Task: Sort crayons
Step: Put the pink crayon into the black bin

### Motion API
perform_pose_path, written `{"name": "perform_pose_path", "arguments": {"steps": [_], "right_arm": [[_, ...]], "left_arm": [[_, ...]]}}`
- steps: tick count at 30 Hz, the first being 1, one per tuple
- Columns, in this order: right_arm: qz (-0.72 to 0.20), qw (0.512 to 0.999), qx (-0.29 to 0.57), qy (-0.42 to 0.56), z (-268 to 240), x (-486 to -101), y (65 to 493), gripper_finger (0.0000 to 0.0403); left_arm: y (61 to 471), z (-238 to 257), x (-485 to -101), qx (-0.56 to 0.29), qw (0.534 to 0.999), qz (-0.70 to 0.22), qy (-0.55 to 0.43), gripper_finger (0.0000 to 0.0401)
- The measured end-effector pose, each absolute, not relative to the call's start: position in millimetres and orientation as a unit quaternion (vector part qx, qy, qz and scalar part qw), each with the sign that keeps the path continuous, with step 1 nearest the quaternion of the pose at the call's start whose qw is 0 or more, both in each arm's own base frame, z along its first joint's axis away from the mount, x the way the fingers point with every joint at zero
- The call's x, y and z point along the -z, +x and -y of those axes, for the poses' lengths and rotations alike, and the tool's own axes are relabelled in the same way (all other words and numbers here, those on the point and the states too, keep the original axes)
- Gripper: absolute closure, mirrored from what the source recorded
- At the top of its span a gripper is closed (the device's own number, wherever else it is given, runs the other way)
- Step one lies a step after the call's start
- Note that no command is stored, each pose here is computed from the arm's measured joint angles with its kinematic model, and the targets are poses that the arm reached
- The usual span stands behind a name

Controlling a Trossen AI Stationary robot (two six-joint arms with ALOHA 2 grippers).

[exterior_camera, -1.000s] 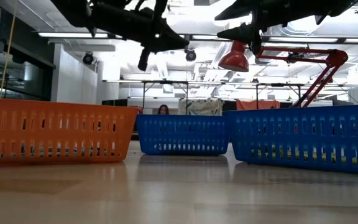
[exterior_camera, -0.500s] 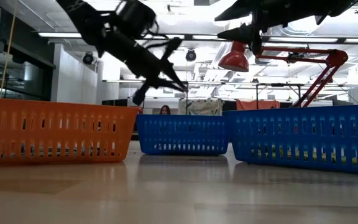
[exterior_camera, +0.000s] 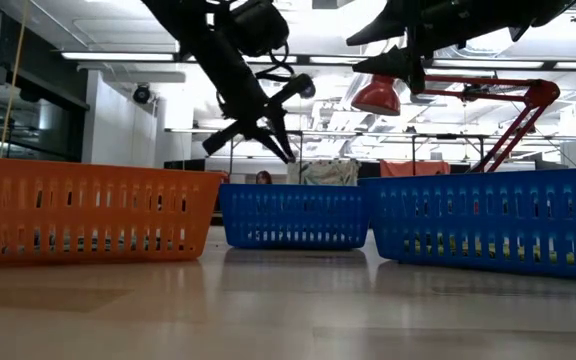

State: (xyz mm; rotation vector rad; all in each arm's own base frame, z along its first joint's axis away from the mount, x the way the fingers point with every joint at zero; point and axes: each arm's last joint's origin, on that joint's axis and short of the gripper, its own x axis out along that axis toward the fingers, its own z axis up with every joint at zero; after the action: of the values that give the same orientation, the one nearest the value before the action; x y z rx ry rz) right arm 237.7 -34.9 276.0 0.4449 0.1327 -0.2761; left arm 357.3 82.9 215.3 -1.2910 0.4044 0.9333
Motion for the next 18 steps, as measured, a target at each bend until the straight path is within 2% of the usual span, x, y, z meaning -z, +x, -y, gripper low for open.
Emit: {"name": "perform_pose_path", "arguments": {"steps": [5,11,18], "right_arm": [[-0.065,0.962,0.149,0.218,36,-276,237,0.0193],[-0.075,0.961,0.152,0.218,36,-274,237,0.0193],[-0.094,0.959,0.156,0.218,35,-270,236,0.0193]], "left_arm": [[360,-82,-212,-0.423,0.644,-0.159,-0.618,0.0401],[364,-83,-189,-0.439,0.61,-0.189,-0.632,0.0401],[366,-85,-178,-0.447,0.598,-0.198,-0.635,0.0401]]}}
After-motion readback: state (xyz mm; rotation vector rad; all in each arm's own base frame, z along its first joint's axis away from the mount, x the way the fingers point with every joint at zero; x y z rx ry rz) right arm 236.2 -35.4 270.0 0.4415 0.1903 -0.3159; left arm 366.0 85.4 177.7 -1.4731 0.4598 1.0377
